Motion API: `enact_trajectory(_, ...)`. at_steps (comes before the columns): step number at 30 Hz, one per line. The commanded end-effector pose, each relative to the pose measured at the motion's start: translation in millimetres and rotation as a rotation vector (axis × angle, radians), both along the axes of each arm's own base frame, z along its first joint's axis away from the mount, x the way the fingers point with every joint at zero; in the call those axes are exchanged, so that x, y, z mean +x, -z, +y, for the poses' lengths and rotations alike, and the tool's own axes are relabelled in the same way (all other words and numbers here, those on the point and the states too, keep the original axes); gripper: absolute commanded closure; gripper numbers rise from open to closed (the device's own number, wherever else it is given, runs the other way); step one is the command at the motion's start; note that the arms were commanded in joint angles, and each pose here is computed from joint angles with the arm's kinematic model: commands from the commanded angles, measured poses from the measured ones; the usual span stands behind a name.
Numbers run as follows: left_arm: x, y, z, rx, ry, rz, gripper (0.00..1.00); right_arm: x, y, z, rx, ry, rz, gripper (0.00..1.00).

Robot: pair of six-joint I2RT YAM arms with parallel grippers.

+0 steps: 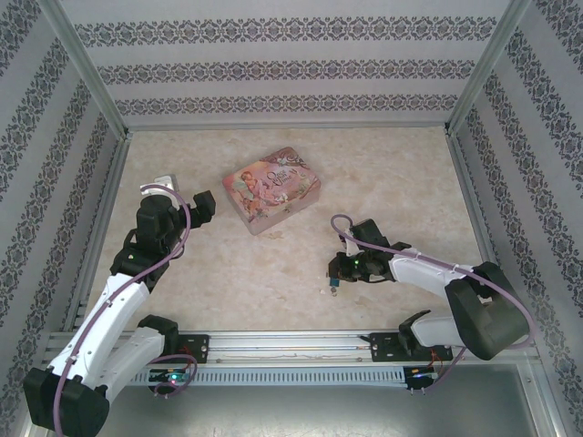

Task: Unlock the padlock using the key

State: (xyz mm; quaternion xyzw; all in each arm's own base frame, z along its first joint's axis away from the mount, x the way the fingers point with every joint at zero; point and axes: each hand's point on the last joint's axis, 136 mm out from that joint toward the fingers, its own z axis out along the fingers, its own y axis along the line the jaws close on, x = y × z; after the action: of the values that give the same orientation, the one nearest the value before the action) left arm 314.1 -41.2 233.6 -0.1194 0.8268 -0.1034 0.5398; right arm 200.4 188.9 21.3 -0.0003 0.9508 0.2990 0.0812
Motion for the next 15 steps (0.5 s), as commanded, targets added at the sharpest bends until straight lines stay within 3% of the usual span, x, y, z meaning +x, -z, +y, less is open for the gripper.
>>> enact_trajectory(1, -1.3, 2.5, 9.1, 0.044, -0.025, 0.021, 0.01, 1.0, -5.6, 4.5, 0.005, -0.031, -0.019, 0.84)
enact_trajectory(8, 1.4, -3.2, 15.0, 0.082, -0.049, 0.019, 0.01, 12.6, -26.9, -0.2, -0.005, -0.011, -0.097, 0.77)
enact_trajectory(15, 1.1, -5.6, 28.5, 0.112, -0.115, 0.011, 0.01, 36.0, -72.3, -25.9, -0.048, 0.064, -0.284, 0.68)
